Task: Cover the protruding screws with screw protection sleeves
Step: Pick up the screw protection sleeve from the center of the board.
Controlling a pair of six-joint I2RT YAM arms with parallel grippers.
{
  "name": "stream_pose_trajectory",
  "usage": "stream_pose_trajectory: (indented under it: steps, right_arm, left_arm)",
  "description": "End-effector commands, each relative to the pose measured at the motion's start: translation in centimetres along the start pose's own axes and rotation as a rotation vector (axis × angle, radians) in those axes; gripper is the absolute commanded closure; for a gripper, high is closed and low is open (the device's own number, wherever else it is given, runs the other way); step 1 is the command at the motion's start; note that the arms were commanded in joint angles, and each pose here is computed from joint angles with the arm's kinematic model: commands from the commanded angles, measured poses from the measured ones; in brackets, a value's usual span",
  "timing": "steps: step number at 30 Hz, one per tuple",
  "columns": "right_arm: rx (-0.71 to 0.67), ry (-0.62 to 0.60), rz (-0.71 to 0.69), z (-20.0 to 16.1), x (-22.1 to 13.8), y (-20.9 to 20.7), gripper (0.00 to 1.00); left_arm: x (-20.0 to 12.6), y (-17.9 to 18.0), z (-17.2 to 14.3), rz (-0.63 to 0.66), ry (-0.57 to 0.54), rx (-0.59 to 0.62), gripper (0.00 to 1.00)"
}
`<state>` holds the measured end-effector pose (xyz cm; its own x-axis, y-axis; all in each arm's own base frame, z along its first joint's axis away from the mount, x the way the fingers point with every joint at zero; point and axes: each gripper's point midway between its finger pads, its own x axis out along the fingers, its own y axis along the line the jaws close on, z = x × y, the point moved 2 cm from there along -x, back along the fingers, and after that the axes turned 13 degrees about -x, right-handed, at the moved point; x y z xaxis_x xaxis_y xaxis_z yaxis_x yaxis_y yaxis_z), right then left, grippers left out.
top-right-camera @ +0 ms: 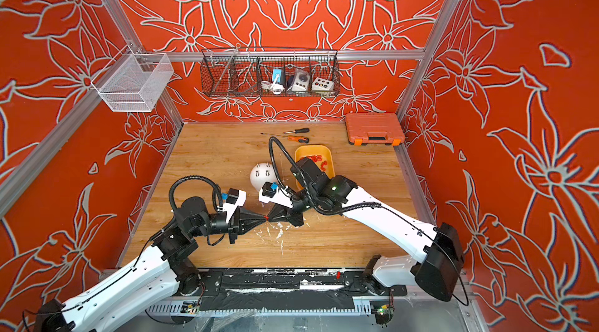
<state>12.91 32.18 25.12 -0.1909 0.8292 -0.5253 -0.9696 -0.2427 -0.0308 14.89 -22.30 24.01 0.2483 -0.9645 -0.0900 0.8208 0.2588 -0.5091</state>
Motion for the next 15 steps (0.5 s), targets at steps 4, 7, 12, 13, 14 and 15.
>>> stream_pose_trajectory:
  steps: [4, 7, 12, 13, 14, 15]
  right_arm:
    - [-0.008, -0.263, -0.323, 2.7, -4.3, -4.2, 0.61]
    - [0.023, -0.462, -0.427, 3.2, -6.5, -5.6, 0.58]
    - [0.115, -0.737, -0.531, 2.9, -8.7, -8.1, 0.55]
    - [0.145, -0.796, -0.529, 2.9, -9.1, -8.8, 0.54]
    - [0.181, -0.836, -0.496, 2.8, -9.1, -9.4, 0.53]
    - [0.2, -0.889, -0.443, 3.2, -9.2, -10.0, 0.53]
  left_arm:
    - [-1.4, 1.8, 4.9, 0.129, -0.256, -0.002, 1.0]
    - [-2.2, 2.6, 7.1, 0.102, -0.331, -0.023, 1.0]
    - [-3.2, 3.3, 10.0, 0.064, -0.461, 0.009, 1.0]
    - [-3.1, 3.0, 10.5, 0.044, -0.465, 0.024, 1.0]
    - [-2.9, 2.7, 10.9, 0.02, -0.461, 0.036, 1.0]
    - [-2.7, 2.4, 11.3, -0.006, -0.449, 0.049, 1.0]
